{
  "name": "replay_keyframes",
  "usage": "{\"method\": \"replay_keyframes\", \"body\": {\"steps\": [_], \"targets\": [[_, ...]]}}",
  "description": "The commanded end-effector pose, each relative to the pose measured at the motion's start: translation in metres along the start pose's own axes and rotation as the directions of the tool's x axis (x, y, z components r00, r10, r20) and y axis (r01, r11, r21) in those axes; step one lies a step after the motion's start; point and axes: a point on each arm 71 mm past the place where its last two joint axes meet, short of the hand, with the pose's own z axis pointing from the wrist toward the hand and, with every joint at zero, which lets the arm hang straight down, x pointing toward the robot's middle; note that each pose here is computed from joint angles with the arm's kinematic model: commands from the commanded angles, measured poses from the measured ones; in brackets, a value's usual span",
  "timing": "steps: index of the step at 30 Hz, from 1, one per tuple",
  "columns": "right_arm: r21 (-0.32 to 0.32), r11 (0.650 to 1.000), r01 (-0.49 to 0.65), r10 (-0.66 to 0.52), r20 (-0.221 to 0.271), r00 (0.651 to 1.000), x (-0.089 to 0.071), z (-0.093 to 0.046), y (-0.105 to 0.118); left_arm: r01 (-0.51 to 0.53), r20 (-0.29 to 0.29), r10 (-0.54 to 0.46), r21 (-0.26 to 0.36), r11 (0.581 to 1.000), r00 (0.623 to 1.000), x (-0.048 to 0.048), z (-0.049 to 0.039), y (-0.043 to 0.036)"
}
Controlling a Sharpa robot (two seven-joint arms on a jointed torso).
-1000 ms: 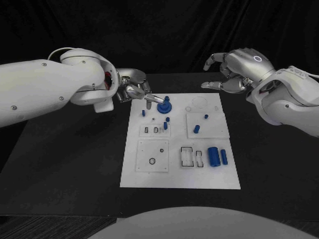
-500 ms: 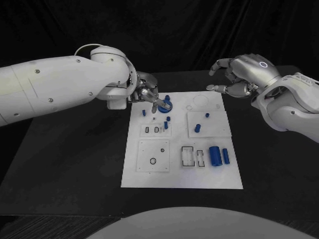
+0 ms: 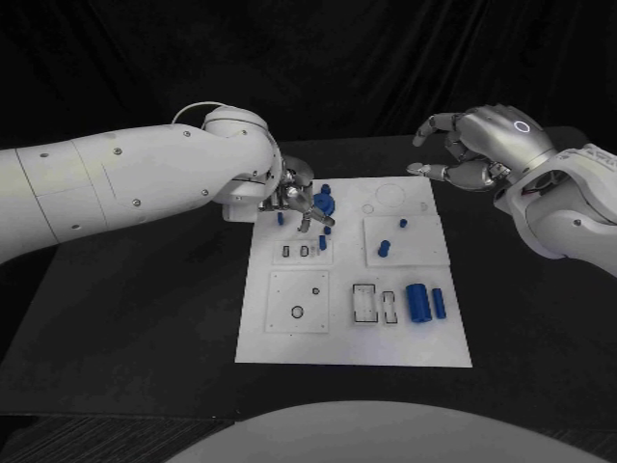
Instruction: Assemble the parts on the task board
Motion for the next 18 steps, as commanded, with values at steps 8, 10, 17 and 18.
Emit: {"method": "replay_keyframes", "body": {"steps": [8,10,17,18], "targets": [[-0.008,1.0,-0.002,0.002,0.03,1.0,0.0,0.002,0.003,-0.009,-0.037,0.009,-0.011,1.0,0.999,0.0098,0.009,-0.0028],[-0.007,1.0,-0.001,0.002,0.029,1.0,0.0,0.002,0.003,-0.008,-0.04,0.008,-0.01,1.0,0.999,0.0111,0.0104,-0.0032],[-0.003,1.0,0.0,0.0,0.024,1.0,0.001,0.003,0.003,-0.004,-0.052,0.004,-0.008,1.0,0.999,0.0165,0.0166,-0.0043],[-0.002,1.0,0.0,0.0,0.023,1.0,0.001,0.003,0.002,-0.002,-0.054,0.002,-0.008,1.0,0.999,0.0177,0.0177,-0.0045]]}}
